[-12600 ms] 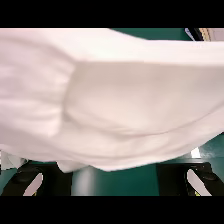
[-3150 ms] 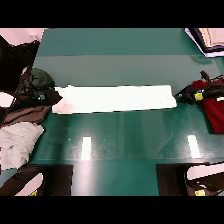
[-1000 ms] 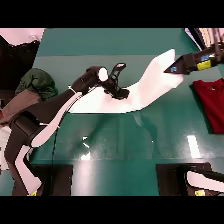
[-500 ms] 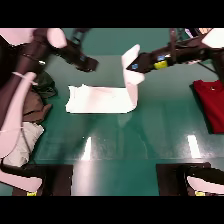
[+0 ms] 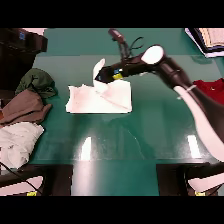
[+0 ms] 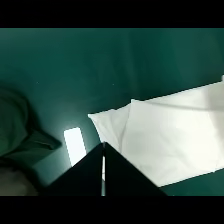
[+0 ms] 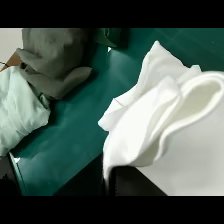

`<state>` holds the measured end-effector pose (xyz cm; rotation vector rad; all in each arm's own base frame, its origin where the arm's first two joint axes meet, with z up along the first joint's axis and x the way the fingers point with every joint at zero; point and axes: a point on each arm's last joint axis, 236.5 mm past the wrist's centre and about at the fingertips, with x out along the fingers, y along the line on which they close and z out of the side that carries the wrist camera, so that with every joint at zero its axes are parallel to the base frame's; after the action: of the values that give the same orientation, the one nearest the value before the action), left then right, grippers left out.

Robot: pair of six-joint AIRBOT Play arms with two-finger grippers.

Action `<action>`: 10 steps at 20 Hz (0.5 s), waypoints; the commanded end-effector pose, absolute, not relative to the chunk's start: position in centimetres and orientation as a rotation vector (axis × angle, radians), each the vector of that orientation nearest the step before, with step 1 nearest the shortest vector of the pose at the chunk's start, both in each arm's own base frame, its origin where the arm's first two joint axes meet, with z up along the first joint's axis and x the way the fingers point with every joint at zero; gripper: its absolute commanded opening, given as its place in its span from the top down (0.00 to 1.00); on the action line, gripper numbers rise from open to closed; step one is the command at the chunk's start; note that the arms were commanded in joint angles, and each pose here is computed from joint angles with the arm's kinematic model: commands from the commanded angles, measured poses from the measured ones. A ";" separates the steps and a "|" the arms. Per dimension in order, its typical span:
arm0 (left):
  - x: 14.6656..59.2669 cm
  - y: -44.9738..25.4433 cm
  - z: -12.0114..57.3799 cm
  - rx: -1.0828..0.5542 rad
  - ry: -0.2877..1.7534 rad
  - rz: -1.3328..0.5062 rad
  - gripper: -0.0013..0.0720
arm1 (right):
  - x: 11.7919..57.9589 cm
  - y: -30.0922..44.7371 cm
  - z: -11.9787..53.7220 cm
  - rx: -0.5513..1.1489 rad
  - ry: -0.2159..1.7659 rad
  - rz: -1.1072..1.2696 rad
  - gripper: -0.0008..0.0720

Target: Fold the shirts.

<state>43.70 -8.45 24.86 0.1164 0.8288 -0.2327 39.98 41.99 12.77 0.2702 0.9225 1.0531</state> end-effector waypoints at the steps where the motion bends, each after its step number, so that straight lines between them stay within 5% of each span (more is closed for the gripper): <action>1: 42.6 -7.1 25.6 0.132 0.832 -0.199 0.95 | 40.4 46.3 10.8 0.253 0.911 1.093 0.97; 6: 42.2 -7.1 25.2 0.131 0.855 -0.204 0.95 | 40.9 50.7 9.6 0.249 0.865 1.131 0.95; 7: 42.2 -7.1 25.2 0.131 0.859 -0.204 0.95 | 40.3 51.9 9.3 0.224 0.849 1.164 0.69; 8: 42.2 -7.1 25.2 0.130 0.859 -0.205 0.95 | 39.5 53.2 9.4 0.227 0.834 1.201 0.32; 9: 42.1 -7.1 25.2 0.130 0.859 -0.205 0.95 | 38.8 54.1 9.6 0.238 0.821 1.234 0.14; 10: 42.1 -7.1 25.2 0.130 0.860 -0.205 0.95 | 38.5 54.1 9.6 0.230 0.815 1.237 0.14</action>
<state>42.31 -7.19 25.21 0.1307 0.8534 -0.2061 39.62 51.97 9.62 0.2379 0.8552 1.1819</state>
